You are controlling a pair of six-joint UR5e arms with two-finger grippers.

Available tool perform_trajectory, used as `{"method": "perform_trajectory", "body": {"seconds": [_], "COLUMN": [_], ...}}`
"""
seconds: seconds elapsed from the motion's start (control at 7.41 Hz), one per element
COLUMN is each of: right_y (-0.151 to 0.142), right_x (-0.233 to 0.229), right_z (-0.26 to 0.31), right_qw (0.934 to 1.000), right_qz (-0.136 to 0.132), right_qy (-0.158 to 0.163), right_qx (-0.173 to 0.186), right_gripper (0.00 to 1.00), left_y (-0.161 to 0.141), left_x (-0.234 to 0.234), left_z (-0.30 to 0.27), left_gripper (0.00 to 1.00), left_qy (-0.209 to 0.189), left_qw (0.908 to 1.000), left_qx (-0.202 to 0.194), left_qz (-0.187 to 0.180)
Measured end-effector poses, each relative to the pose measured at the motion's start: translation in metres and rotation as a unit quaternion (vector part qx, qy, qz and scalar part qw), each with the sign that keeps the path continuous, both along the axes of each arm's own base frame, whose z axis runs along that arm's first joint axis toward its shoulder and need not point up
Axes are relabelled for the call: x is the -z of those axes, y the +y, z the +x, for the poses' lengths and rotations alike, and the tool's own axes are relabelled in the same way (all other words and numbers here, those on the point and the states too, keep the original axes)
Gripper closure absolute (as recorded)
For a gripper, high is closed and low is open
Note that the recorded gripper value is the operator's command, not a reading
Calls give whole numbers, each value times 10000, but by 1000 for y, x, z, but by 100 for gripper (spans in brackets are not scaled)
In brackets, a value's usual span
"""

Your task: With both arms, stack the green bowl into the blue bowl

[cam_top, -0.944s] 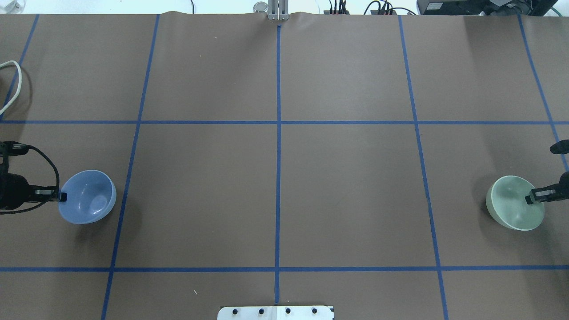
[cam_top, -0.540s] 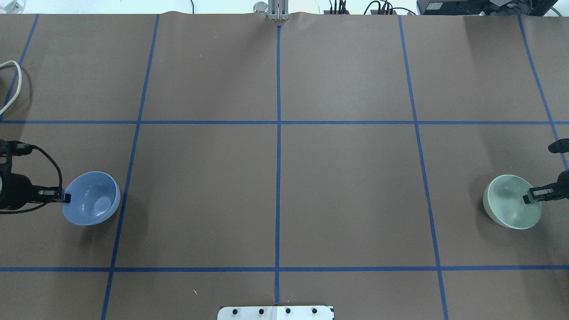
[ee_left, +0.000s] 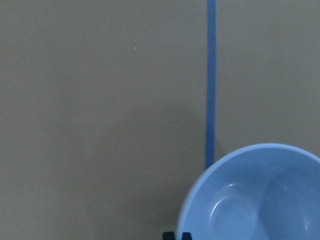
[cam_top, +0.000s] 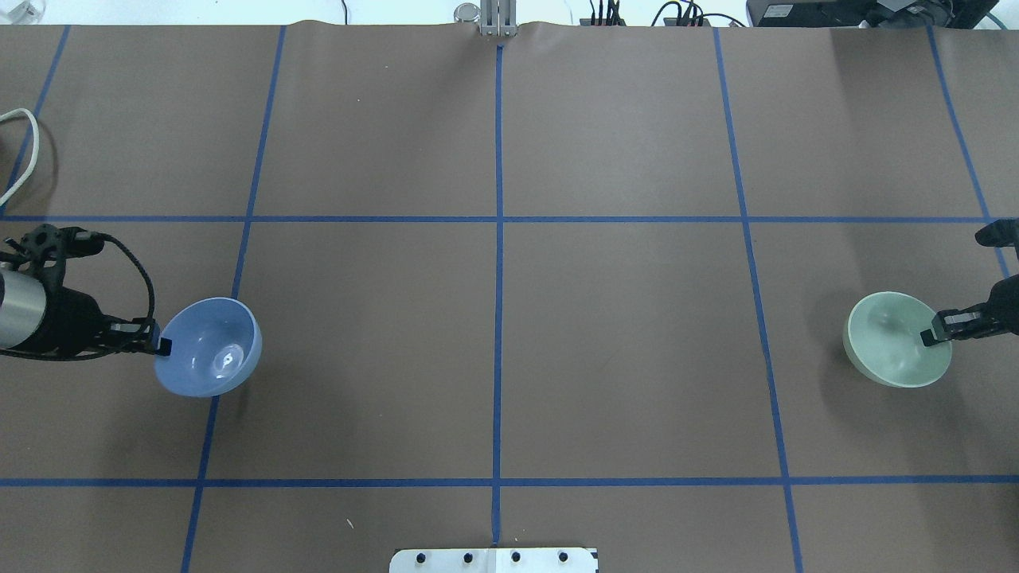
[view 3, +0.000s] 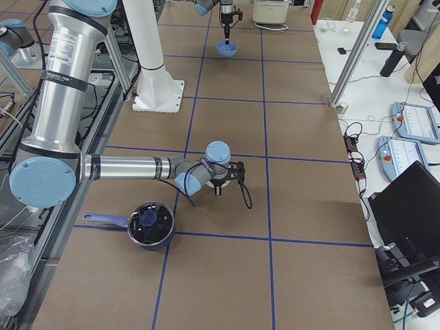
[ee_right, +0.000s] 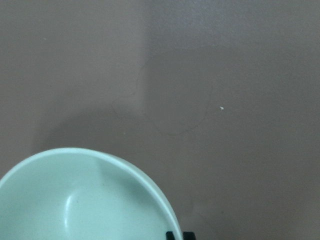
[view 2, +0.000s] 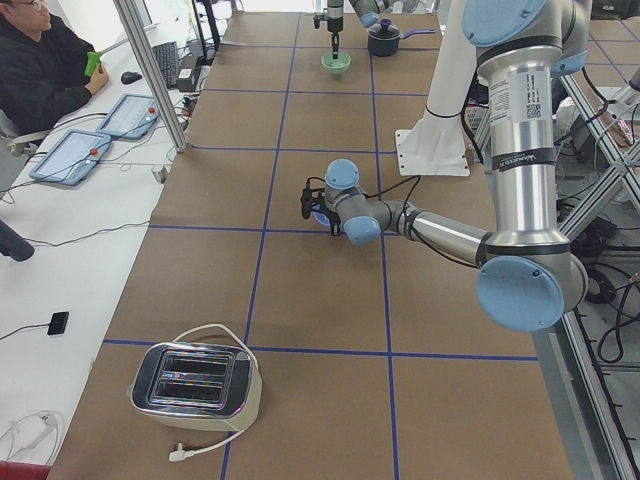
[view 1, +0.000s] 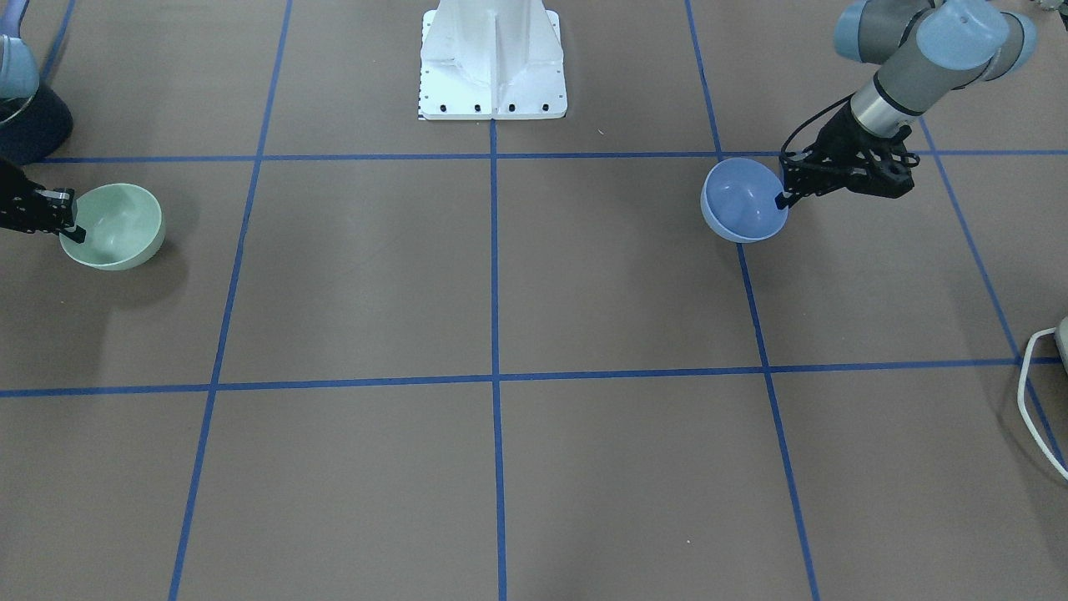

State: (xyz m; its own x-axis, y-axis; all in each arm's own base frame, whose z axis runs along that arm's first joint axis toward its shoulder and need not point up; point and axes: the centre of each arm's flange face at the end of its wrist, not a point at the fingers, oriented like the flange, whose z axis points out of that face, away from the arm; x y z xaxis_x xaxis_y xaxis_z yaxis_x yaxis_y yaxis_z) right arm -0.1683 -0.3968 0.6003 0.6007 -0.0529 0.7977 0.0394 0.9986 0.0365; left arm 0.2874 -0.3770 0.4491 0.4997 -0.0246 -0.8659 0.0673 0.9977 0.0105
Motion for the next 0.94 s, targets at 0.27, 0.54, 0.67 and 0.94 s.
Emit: {"method": "perform_trajectory", "body": {"seconds": [0.27,0.54,0.67,0.94], "right_y": [-29,-62,-79,-106], "right_x": [41,81,105,156], "right_z": [-3,-14,-23,-41], "right_qw": [9999,9997,9995,9976], "right_qz": [-113,-169,-236,-485], "right_qy": [-37,-30,-32,-146], "right_qx": [-103,-166,-218,-475], "right_gripper": [100,100,100,100], "left_y": [-26,-57,-70,-79], "left_x": [65,132,163,201], "left_z": [31,67,92,157], "left_gripper": [100,100,100,100], "left_qy": [1,-42,-94,-218], "left_qw": [9994,9977,9967,9950], "left_qx": [154,331,410,552], "left_qz": [-304,-585,-690,-803]}}
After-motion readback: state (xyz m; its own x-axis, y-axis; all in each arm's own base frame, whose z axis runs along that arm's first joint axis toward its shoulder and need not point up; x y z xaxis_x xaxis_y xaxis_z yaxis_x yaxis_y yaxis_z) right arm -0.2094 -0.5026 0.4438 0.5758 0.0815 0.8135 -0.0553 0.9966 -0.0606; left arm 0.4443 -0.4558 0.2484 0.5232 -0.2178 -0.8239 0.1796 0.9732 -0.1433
